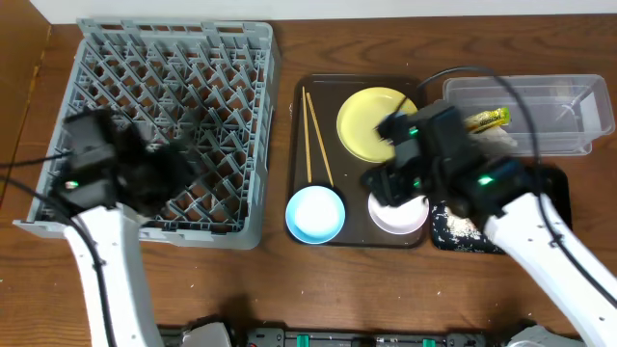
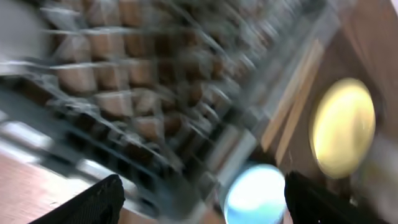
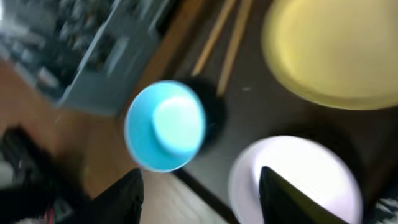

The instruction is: Sort waste into correct bins and load items into the dishwasher

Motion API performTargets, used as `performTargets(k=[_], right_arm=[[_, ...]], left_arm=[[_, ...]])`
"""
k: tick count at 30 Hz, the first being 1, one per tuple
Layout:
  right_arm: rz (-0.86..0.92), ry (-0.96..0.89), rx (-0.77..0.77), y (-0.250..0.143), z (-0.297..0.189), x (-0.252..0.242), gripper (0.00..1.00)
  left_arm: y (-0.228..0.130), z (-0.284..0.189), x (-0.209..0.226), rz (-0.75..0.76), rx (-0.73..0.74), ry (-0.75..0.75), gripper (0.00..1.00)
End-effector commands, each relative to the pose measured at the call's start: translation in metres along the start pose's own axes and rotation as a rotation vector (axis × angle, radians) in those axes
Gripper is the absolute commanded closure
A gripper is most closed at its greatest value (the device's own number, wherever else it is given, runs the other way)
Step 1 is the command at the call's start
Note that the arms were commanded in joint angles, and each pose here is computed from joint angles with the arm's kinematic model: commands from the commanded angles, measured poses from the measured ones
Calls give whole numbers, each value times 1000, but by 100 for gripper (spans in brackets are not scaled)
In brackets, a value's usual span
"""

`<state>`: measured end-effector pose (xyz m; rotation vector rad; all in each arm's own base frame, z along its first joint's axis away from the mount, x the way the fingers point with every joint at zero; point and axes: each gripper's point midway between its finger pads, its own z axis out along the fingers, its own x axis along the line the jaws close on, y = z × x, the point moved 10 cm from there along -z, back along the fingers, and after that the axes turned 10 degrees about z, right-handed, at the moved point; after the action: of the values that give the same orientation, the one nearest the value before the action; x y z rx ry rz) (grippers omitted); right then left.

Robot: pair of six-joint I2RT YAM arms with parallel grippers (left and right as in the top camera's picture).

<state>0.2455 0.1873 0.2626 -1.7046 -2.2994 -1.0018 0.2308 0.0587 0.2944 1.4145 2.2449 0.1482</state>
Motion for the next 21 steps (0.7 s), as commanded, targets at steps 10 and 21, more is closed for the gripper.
performTargets(k=[10,21], right_arm=[[35,-106,68,-4,69,6,39],[15,-99,76,-4,72,6,17]], left_arm=[[-51,-3,-60,431,165,-47,16],[-61,-1,-64,460,214,-45,2]])
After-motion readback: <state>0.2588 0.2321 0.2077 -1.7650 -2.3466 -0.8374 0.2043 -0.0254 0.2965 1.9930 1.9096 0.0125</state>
